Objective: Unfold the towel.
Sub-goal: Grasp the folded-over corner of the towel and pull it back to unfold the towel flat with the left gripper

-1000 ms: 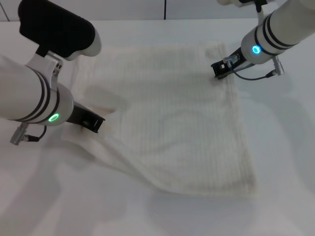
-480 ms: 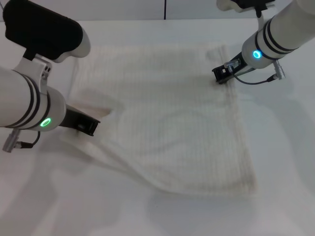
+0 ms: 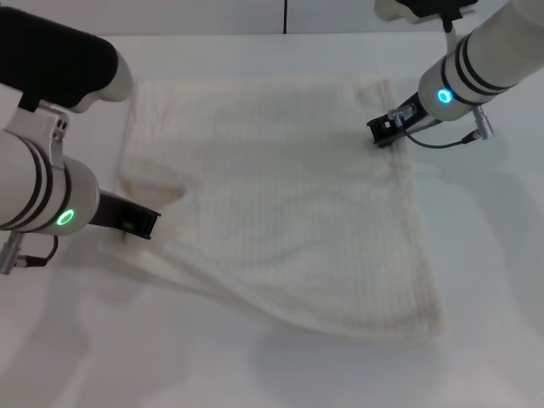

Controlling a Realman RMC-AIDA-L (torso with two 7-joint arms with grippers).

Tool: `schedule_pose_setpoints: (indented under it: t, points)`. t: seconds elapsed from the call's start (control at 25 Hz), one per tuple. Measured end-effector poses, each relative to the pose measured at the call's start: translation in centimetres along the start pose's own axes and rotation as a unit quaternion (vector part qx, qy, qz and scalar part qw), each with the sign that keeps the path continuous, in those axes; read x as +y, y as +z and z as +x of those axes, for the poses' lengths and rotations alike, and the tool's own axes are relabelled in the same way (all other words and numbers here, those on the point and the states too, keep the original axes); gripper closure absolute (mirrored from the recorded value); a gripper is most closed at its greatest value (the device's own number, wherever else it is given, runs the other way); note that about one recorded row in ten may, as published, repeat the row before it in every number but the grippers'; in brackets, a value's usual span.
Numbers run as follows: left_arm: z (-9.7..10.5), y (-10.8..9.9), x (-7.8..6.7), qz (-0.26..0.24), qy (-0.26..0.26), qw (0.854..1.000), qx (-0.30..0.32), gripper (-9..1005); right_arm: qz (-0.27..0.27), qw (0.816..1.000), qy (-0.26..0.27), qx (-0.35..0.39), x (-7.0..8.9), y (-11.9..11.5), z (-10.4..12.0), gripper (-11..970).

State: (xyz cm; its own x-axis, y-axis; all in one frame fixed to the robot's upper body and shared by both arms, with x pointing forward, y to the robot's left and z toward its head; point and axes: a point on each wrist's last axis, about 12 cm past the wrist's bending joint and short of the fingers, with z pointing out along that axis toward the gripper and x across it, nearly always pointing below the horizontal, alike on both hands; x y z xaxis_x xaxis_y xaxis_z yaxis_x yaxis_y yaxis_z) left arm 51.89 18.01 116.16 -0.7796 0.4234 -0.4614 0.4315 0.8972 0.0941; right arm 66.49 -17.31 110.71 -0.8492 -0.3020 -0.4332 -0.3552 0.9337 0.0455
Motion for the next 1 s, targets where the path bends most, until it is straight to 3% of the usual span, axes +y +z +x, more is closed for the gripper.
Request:
schedule_pose_setpoints:
  t: [1.0]
  points:
    - [3.1, 0.8, 1.0, -0.002, -0.084, 0.996, 0.032, 964, 0.003, 1.0, -0.009, 0.003, -0.6, 0.1, 0.4, 959]
